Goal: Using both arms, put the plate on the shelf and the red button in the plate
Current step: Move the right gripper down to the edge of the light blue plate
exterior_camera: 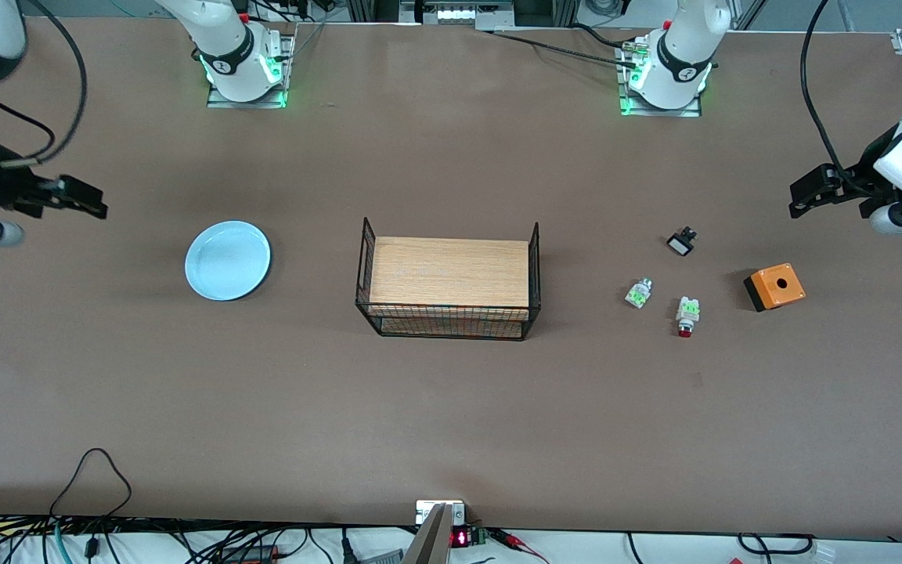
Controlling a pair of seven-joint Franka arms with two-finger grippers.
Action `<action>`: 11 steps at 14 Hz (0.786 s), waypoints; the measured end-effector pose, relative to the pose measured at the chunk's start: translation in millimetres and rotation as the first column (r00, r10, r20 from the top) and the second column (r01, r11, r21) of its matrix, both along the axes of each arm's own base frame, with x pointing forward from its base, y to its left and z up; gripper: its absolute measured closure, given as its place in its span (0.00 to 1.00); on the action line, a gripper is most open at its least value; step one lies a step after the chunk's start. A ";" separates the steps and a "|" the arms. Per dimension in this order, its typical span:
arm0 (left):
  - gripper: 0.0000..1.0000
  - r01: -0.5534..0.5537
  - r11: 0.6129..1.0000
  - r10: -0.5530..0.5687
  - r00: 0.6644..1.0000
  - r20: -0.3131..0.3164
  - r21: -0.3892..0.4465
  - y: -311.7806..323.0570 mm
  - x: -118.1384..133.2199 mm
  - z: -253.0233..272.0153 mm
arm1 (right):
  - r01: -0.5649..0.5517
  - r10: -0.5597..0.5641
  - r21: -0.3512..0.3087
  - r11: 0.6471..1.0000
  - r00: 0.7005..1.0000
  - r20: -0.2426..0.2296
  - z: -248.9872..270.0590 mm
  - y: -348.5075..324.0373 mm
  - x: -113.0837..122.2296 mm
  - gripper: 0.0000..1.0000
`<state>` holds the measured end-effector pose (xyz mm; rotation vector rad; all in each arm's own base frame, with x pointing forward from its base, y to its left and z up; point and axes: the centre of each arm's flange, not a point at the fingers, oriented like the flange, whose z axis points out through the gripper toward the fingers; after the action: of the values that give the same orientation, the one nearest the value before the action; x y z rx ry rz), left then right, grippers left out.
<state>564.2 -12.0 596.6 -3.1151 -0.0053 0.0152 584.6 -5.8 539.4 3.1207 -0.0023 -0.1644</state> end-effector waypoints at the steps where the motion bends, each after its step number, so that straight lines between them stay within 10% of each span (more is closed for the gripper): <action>1: 0.00 -0.001 1.000 0.001 1.000 0.003 0.000 0.3 0.2 1.8 | 0.001 -0.001 -0.002 1.000 1.000 -0.006 -11.4 2.3 6.1 0.00; 11: 0.00 -0.001 1.000 0.001 1.000 -0.017 0.000 0.6 0.3 -2.4 | 0.009 -0.010 -0.053 0.999 1.000 -0.022 -184.3 -2.8 28.5 0.00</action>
<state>564.5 -11.3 594.2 -3.1148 -0.0070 0.0414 613.1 -8.6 355.0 3.0667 -0.0214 -0.1966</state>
